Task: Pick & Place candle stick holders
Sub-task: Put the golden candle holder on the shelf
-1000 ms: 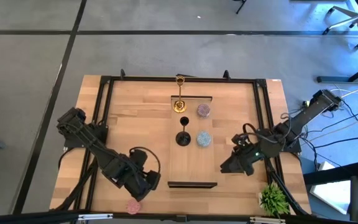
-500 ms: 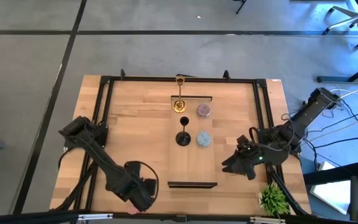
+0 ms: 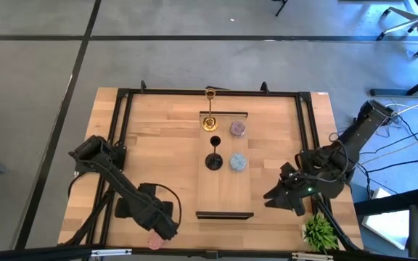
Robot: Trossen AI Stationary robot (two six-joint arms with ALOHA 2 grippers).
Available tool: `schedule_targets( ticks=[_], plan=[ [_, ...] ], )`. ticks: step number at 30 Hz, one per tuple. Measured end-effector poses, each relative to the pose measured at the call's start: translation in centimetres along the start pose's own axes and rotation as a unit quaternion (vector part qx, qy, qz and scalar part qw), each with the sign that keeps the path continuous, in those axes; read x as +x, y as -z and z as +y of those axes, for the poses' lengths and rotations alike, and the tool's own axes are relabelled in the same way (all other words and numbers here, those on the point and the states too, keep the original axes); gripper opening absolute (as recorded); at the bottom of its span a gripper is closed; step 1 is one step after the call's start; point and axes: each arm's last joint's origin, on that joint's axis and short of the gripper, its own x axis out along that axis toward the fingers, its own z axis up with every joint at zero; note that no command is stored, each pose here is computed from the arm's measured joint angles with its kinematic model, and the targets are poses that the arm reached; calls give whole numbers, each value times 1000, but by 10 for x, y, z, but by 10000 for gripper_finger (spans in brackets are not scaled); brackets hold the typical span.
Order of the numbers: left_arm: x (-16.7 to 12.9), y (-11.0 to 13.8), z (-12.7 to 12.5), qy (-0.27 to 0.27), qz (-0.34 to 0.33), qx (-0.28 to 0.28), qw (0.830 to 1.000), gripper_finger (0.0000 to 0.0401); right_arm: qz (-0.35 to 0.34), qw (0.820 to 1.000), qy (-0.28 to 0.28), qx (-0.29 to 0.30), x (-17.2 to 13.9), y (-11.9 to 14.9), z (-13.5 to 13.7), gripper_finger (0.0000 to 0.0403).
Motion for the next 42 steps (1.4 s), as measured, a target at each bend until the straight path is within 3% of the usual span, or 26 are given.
schedule_targets(
  ticks=[7, 10, 13, 16, 21, 24, 26, 28, 30, 37, 42],
  plan=[
    [-3, -3, 2, 31, -27, 43, 998, 299, -10, 1000, 1, -2, -2, 3, 1, 254],
    [-9, -8, 8, 37, -42, 103, 993, 299, -18, 1000, 4, -2, -2, 3, 1, 254],
    [-19, -15, 13, 58, -53, 208, 975, 298, -20, 1000, 4, -2, -2, 3, 1, 254],
    [-25, -18, 12, 86, -64, 356, 928, 298, -34, 999, 8, -2, -2, 2, 1, 254],
    [-24, -18, 21, 38, -64, 580, 811, 298, -40, 999, 10, -2, -2, 2, 1, 254],
    [-13, -15, 24, 14, -62, 654, 753, 298, -42, 999, 12, -2, -2, 1, 0, 254],
    [-2, -13, 27, -1, -65, 685, 726, 298, -49, 999, 15, -3, -2, 1, 0, 254],
    [14, -10, 27, -8, -64, 703, 708, 298, -58, 998, 17, -2, -2, 0, 0, 254],
    [31, -8, 30, -19, -66, 712, 699, 298, -67, 998, 18, -2, -2, 0, 0, 254],
    [68, -7, 50, 0, -93, 717, 691, 298, -81, 996, 22, 8, -2, -1, 0, 254],
    [83, -11, 67, 59, -79, 691, 716, 298, -94, 995, 25, 12, -2, -2, 0, 254]
  ],
)
